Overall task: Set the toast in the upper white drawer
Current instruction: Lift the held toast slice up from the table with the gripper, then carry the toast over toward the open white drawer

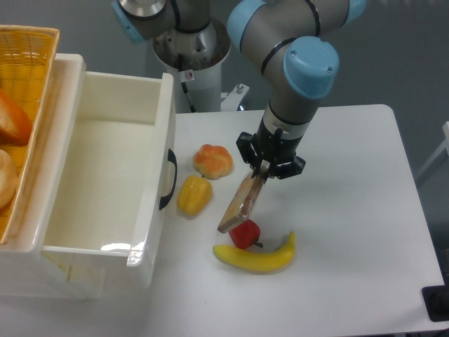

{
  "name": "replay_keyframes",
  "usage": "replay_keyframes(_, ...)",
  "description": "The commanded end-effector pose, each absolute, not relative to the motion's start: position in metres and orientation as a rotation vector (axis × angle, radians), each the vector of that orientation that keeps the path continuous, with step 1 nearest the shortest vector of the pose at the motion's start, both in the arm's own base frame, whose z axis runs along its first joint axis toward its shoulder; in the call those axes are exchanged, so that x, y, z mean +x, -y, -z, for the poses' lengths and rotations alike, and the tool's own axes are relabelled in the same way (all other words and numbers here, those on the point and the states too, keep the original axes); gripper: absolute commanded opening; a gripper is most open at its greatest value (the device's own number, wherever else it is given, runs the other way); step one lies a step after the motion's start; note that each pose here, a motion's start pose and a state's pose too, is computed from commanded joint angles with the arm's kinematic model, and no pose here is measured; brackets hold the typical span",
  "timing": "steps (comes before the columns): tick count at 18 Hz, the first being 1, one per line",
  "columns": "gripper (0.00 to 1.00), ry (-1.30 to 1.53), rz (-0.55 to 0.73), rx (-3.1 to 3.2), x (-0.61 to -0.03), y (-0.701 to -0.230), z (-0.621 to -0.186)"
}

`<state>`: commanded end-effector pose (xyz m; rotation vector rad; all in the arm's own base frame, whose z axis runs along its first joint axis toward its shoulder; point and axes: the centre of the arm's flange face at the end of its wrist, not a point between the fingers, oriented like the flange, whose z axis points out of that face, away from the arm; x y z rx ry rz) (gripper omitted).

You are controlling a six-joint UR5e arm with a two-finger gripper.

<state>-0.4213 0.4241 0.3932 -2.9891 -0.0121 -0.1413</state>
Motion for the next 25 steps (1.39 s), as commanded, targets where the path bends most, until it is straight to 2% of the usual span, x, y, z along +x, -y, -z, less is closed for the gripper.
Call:
replay_keyframes(10, 0.27, 0.03, 0.136, -2.996, -0.424, -0.421, -0.398)
replay_keyframes(16, 0.27, 0.094, 0.143, -3.013, -0.427, -0.407, -0.426)
replay_keyframes(20, 0.27, 0.243, 0.158, -3.032, -0.425, -0.395, -0.437)
replay_keyframes(25, 0.27, 0.427, 0.148, -3.001, -0.402, -0.383, -0.472)
